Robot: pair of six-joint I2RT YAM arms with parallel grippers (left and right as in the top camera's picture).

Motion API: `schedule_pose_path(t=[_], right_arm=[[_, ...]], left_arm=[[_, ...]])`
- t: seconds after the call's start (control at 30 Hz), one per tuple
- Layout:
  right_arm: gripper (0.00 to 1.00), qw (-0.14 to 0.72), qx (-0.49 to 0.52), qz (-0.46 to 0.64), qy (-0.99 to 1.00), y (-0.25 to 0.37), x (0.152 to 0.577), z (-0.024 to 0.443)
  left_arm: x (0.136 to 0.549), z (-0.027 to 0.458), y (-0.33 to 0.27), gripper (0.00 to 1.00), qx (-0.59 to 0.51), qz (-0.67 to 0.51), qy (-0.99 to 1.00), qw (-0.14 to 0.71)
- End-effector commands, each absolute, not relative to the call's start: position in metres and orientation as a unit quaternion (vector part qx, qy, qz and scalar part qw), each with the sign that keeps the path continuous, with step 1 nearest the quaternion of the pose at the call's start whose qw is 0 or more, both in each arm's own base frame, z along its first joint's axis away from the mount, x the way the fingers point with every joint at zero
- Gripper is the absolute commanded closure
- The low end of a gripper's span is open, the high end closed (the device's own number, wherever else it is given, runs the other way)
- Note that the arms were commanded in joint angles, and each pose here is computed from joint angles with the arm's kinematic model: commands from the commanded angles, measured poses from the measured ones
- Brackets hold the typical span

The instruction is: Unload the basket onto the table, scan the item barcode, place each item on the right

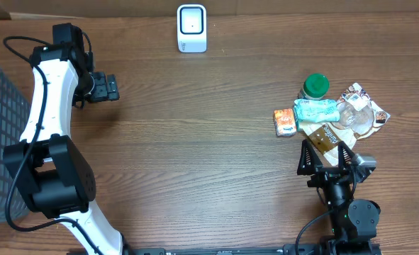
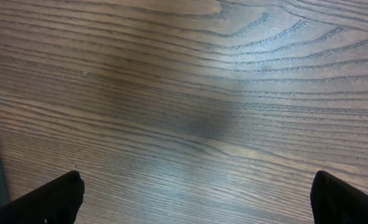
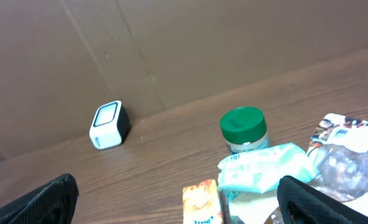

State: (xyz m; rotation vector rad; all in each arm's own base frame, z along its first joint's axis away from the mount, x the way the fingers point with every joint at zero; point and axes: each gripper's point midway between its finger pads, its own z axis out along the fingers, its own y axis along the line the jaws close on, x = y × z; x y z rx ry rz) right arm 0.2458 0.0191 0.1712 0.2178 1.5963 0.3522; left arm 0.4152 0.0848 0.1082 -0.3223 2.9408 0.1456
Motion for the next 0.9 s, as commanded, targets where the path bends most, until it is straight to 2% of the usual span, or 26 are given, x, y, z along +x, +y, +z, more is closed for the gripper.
schedule_pose_path(t=[0.0, 0.57, 0.7, 0.87], right_arm=[[0.0, 0.681, 0.091, 0.16, 0.709, 0.022, 0.246, 0.17], [0.0, 0.681, 0.091, 0.16, 0.709, 0.022, 0.246, 0.17], [0.0, 0.681, 0.091, 0.16, 0.709, 0.022, 0.246, 0.17], [0.0, 0.681, 0.091, 0.16, 0.709, 0.022, 0.246, 0.17]], left_arm=[[0.415, 0.106, 0.087, 0.0, -0.1, 0.049, 0.99, 0.087], [0.414, 0.108, 0.087, 0.0, -0.101, 0.049, 0.99, 0.089], [0.414, 0.157, 0.076, 0.0, -0.09, 0.052, 0.983, 0.15], [0.394, 0.253, 0.061, 0.0, -0.075, 0.067, 0.958, 0.269]])
